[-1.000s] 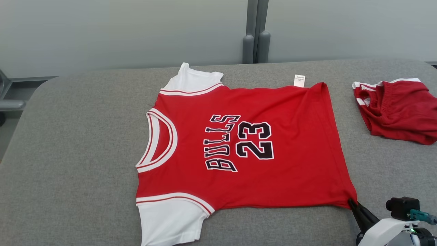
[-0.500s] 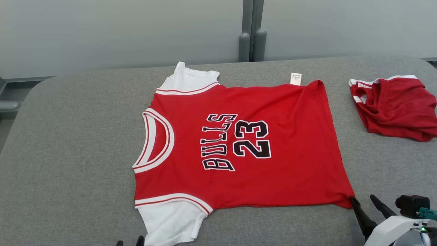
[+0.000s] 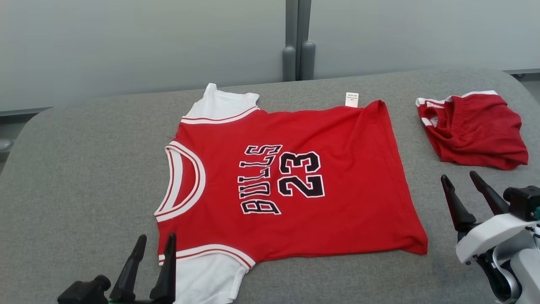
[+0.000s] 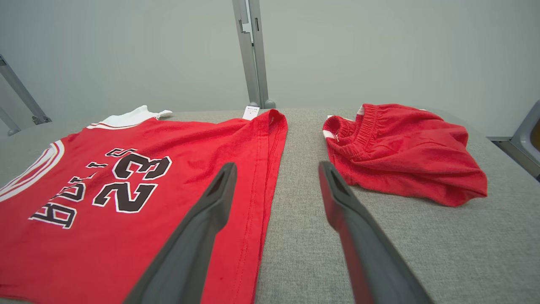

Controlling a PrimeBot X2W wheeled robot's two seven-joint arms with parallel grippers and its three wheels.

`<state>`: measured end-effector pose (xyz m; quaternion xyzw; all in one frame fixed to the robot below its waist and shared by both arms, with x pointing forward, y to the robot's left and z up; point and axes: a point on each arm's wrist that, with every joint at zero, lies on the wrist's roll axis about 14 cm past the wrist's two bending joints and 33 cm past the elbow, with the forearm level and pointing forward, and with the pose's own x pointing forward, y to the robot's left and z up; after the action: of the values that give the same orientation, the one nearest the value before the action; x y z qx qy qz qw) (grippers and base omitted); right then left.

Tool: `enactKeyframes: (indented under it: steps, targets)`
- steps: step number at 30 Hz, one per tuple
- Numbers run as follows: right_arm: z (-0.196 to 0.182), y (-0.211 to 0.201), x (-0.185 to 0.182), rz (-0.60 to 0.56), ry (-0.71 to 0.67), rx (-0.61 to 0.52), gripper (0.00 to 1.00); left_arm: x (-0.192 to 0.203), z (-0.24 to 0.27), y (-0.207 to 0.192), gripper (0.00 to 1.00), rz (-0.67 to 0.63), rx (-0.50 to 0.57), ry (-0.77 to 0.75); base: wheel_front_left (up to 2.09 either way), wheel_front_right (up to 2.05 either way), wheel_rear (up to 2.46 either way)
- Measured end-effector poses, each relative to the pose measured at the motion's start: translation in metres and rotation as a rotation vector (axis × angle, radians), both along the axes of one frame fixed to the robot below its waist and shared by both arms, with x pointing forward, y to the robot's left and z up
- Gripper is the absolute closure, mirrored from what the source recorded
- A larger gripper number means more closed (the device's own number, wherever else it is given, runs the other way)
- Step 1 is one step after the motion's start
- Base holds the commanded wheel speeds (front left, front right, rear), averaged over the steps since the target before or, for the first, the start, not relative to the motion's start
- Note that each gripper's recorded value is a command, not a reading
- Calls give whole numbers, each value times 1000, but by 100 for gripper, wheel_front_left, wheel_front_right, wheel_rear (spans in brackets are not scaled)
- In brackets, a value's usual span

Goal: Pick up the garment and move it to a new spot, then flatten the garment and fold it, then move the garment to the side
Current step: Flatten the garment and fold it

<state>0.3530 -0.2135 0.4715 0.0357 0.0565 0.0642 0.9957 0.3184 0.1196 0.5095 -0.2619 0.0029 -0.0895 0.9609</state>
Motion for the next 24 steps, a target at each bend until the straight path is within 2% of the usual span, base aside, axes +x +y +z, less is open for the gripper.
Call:
enactKeyframes:
  steps: [4,8,17,24]
  targets:
    - [25,-3,6,-30,-82,-22,0,13,23,-8,0,-7,-3,-81,0,0,0]
    - [43,-2,11,-80,-145,4,0,22,33,-7,0,2,28,-119,0,0,0]
    - [72,9,16,-104,-242,13,0,28,26,5,0,73,56,-93,0,0,0]
    - [71,22,10,-98,-250,10,0,27,16,11,0,107,61,-55,0,0,0]
